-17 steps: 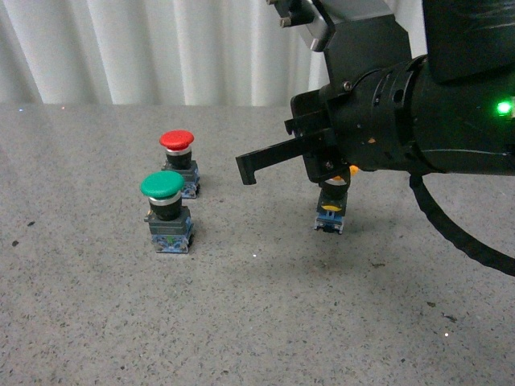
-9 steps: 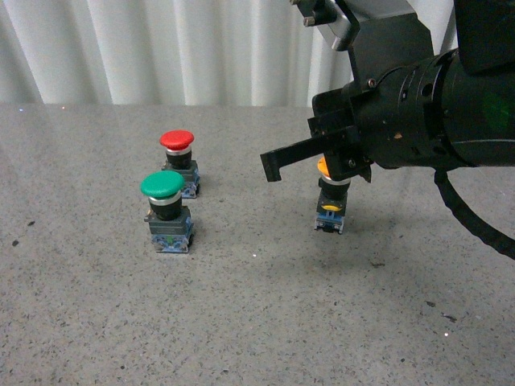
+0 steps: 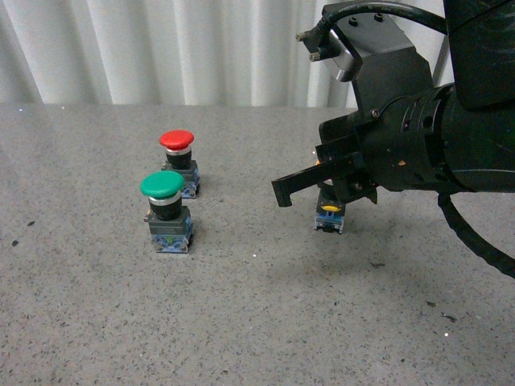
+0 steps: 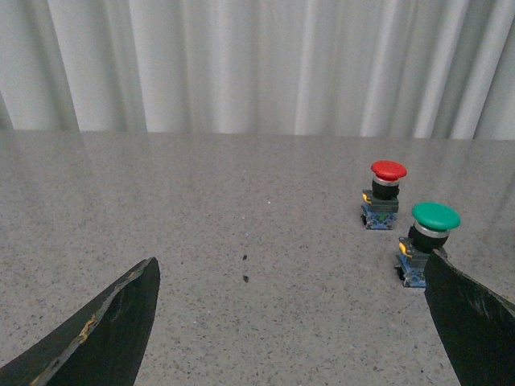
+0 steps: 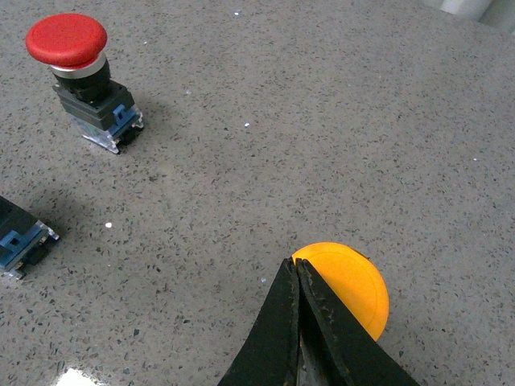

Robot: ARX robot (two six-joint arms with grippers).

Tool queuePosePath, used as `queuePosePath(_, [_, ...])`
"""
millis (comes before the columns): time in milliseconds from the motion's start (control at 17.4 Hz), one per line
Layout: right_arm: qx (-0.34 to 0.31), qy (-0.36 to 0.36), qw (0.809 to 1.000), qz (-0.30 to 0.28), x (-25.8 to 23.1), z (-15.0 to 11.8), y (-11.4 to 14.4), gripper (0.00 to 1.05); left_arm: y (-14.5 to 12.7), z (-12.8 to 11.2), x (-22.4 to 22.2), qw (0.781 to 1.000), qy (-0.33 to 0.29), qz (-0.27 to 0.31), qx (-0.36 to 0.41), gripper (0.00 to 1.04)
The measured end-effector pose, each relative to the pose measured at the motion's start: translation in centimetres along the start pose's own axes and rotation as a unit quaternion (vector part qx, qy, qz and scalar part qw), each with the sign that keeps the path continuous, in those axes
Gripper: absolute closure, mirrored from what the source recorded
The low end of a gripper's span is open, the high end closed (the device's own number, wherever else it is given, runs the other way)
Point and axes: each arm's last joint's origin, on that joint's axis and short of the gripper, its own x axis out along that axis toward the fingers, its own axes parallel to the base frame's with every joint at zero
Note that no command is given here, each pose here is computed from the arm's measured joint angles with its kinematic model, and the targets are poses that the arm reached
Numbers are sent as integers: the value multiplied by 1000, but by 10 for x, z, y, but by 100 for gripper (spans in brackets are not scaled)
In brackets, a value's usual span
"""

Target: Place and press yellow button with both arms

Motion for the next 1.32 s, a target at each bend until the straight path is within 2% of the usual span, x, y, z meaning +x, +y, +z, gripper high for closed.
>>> queuePosePath(863, [-14, 11, 1000, -4, 7, -6, 0, 103, 0, 0, 0, 1000, 0, 0, 0, 7])
queuePosePath(1036, [3, -44, 999, 0, -5, 8, -3, 103, 0, 0, 0, 1000, 0, 0, 0, 7])
queuePosePath(1209, [42, -184, 981, 33, -48, 56, -2, 103, 0, 0, 0, 1000, 0, 0, 0, 7])
queuePosePath(1324, [60, -230, 970, 60, -82, 72, 3, 103, 0, 0, 0, 1000, 0, 0, 0, 7])
